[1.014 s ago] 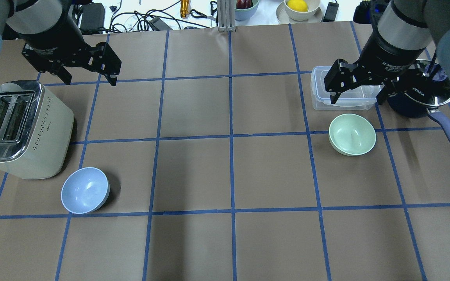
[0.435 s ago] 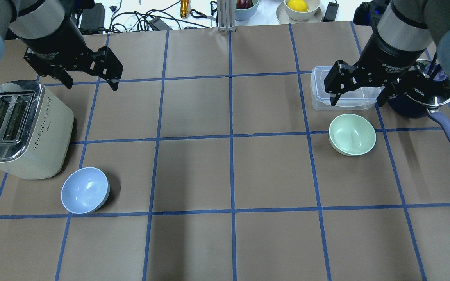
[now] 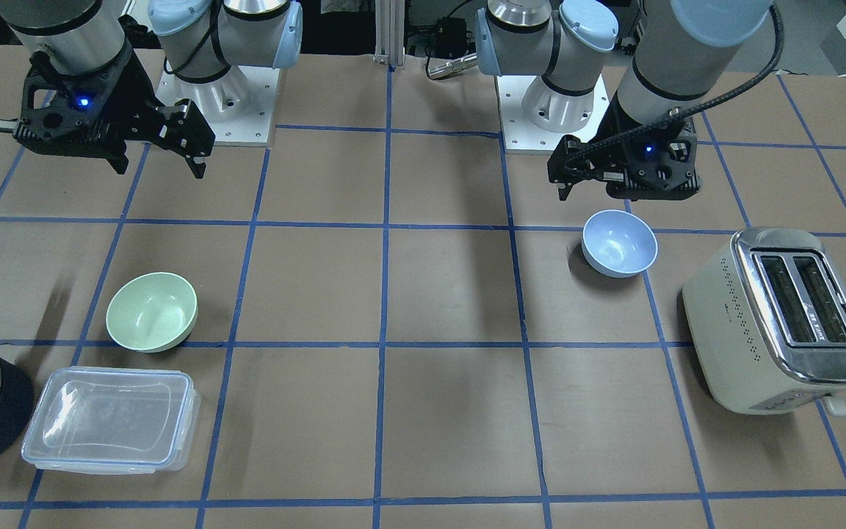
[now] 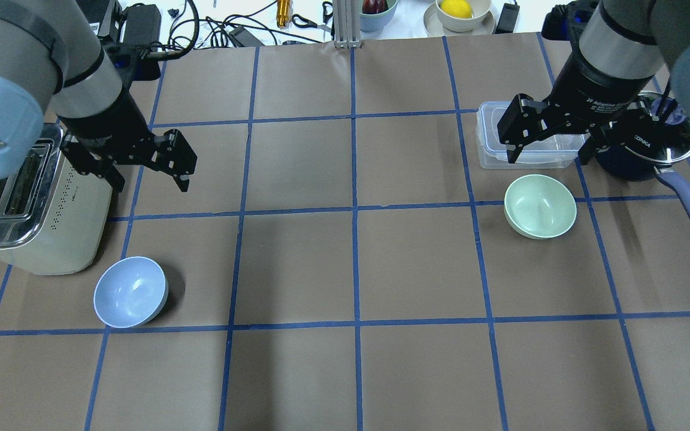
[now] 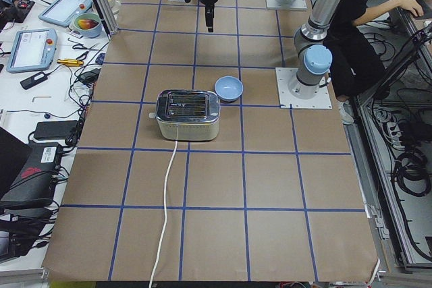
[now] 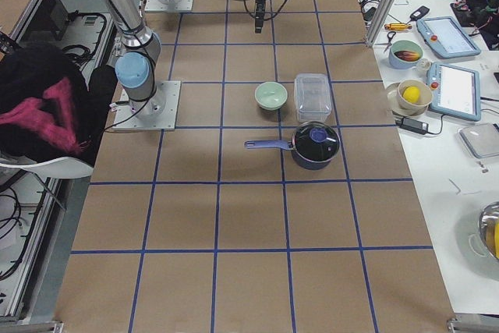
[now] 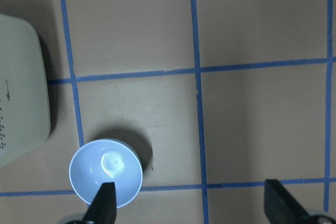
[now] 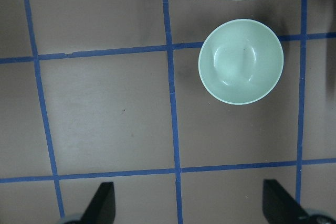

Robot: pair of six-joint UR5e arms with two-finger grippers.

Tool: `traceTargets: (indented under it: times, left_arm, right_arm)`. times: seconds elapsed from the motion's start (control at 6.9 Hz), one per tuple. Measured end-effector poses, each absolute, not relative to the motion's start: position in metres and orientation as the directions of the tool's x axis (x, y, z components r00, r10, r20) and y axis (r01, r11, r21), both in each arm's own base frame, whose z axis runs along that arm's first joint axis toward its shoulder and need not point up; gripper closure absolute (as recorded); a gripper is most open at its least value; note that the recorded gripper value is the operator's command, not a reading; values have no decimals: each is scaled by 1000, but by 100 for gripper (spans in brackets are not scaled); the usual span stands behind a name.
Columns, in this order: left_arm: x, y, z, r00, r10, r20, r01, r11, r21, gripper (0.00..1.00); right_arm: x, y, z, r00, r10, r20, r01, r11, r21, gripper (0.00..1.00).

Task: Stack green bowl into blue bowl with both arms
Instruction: 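Lower left gripper onto blue bowl rim while right gripper nears green bowl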

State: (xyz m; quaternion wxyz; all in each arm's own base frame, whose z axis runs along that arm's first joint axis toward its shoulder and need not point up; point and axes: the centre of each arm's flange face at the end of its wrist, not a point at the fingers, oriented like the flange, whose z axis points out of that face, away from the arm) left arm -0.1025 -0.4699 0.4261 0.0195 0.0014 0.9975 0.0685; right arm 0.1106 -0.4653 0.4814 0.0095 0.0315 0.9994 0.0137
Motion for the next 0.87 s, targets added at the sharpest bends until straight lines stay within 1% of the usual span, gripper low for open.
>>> traceTargets:
  times: [0.29,0.43,0.72,0.87]
  left_arm:
    - [-73,-457,351,-998,-62,-32,-68,966,250,3]
    - [-46,-447,305,-992,-121,-29,-124,955,270,3]
    - [-24,-426,246,-984,-178,-27,-179,945,275,5]
    - [-23,-418,228,-983,-184,-29,-184,942,281,30]
  right_arm:
    - [110,-466,480,-998,64,-15,63,998,30,0]
    - [108,-470,475,-997,73,-10,72,997,37,0]
    - [74,-494,450,-991,132,15,133,989,70,0]
    - [37,-515,428,-984,178,15,179,980,87,0]
